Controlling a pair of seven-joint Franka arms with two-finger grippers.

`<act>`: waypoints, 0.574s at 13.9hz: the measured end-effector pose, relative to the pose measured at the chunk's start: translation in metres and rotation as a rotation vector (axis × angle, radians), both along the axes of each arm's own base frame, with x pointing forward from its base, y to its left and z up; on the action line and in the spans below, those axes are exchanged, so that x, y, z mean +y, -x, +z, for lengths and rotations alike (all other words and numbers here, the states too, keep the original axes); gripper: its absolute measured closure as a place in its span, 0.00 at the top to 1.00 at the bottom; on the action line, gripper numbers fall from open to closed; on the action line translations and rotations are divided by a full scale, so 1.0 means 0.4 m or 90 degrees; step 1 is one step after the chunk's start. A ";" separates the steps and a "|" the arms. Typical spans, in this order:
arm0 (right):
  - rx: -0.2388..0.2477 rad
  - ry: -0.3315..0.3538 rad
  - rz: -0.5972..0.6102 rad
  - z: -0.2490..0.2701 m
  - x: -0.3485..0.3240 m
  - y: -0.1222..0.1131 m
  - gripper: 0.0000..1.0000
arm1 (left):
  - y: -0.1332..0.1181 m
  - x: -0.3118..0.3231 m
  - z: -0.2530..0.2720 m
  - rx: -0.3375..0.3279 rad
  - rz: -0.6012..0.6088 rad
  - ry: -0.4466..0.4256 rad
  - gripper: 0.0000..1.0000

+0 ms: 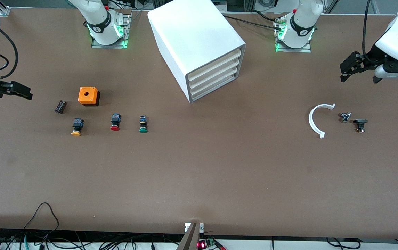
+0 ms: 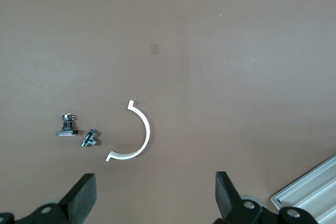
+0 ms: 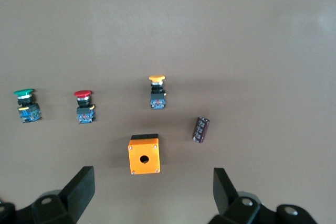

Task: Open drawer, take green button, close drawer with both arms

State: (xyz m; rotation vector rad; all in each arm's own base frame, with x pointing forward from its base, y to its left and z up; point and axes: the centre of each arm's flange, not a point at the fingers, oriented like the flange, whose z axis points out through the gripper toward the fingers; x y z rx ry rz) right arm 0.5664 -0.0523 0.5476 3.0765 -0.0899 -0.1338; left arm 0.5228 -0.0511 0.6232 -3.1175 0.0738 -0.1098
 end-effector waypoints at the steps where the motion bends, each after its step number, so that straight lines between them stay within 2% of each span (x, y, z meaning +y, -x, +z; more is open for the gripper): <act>1: 0.000 0.000 -0.004 0.004 0.001 0.011 1.00 | -0.003 0.000 -0.003 0.002 -0.001 0.000 1.00; 8: -0.003 -0.001 -0.006 -0.001 0.002 0.022 1.00 | -0.004 -0.004 0.002 0.005 -0.007 0.000 1.00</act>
